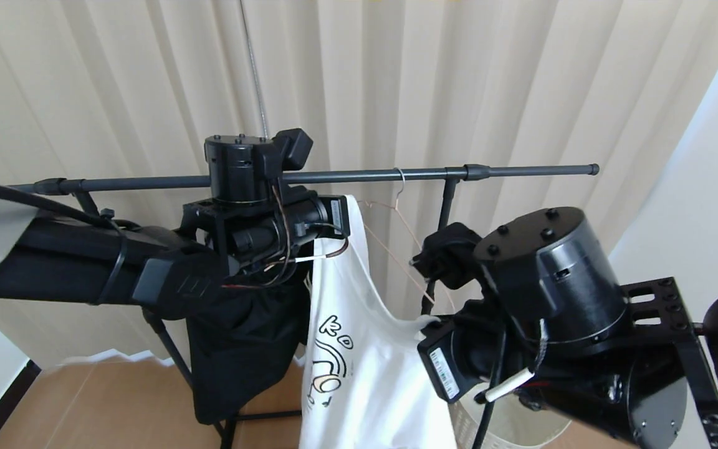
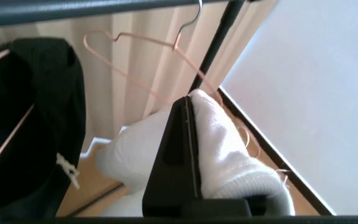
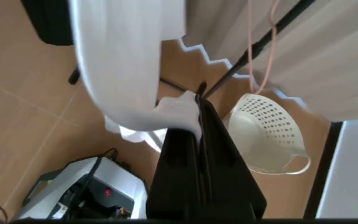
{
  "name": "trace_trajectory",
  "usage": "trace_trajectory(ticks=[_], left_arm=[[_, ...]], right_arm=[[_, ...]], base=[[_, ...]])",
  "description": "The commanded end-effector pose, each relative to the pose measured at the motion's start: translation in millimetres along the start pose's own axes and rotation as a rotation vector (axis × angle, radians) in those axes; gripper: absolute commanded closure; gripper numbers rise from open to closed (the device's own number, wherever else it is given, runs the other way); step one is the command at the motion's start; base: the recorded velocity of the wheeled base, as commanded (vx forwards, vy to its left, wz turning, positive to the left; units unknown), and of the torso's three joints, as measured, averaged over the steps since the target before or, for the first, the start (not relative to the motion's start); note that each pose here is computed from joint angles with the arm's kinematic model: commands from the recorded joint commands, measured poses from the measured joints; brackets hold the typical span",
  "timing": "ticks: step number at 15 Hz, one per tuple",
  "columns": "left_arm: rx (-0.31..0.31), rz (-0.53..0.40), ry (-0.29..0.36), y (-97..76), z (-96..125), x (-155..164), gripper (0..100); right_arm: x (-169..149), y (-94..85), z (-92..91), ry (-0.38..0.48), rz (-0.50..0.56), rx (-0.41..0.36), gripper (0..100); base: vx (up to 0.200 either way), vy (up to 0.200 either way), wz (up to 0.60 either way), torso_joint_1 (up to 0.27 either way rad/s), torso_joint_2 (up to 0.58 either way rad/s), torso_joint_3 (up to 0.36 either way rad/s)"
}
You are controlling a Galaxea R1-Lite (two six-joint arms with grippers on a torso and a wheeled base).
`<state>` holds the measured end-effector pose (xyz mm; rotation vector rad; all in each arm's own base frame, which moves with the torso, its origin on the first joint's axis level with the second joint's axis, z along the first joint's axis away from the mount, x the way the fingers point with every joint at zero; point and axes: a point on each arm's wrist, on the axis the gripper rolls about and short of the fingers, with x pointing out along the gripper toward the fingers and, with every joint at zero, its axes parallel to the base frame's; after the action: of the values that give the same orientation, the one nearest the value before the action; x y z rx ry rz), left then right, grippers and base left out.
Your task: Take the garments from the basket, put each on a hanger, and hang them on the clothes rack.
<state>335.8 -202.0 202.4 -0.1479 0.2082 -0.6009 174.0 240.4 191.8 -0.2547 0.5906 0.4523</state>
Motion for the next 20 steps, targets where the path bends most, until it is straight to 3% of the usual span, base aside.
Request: trace_trajectory(ticks=[1, 3, 6, 10, 13, 15, 16, 18, 20], left_arm=[[0.0, -0.035, 0.011, 2.9, -7, 22, 100], [-0.002, -0.1, 0.022, 2.0, -8, 26, 100], [-0.042, -0.165, 0.021, -0.8, -4, 27, 100], [-0.048, -0.144, 0.017, 6.9, -1, 25, 100], [-0.06, -0.073, 0.051, 20.6, 10, 11, 100], [-0.053, 0.053, 0.116, 30.9, 18, -9, 100], [-0.033, 0.095, 0.143, 33.4, 18, -16, 100], [0.065, 0.22, 0.246, 32.7, 13, -39, 100], [0.108, 0.266, 0.313, 26.3, 1, -52, 100]], right_arm=[[13, 30.2, -3.0, 0.024, 0.046, 0.02, 100], [16, 46.8, 4.6, 0.007, 0.078, 0.1, 100], [16, 54.6, 17.7, -0.029, 0.1, 0.212, 100], [11, 44.7, 15.9, 0.002, 0.063, 0.189, 100], [5, 12.6, 17.8, 0.054, -0.022, 0.14, 100], [17, -14.2, 24.3, 0.047, -0.127, 0.164, 100], [20, -15.5, 28.3, 0.032, -0.13, 0.177, 100], [47, -10.5, 33.6, -0.007, -0.139, 0.199, 100], [57, -9.7, 41.9, -0.05, -0.139, 0.203, 100]], base=[[0.0, 0.0, 0.0, 0.0, 0.0, 0.0], [0.0, 0.0, 0.0, 0.0, 0.0, 0.0], [0.0, 0.0, 0.0, 0.0, 0.0, 0.0], [0.0, 0.0, 0.0, 0.0, 0.0, 0.0], [0.0, 0.0, 0.0, 0.0, 0.0, 0.0], [0.0, 0.0, 0.0, 0.0, 0.0, 0.0], [0.0, 0.0, 0.0, 0.0, 0.0, 0.0], [0.0, 0.0, 0.0, 0.0, 0.0, 0.0], [0.0, 0.0, 0.0, 0.0, 0.0, 0.0]])
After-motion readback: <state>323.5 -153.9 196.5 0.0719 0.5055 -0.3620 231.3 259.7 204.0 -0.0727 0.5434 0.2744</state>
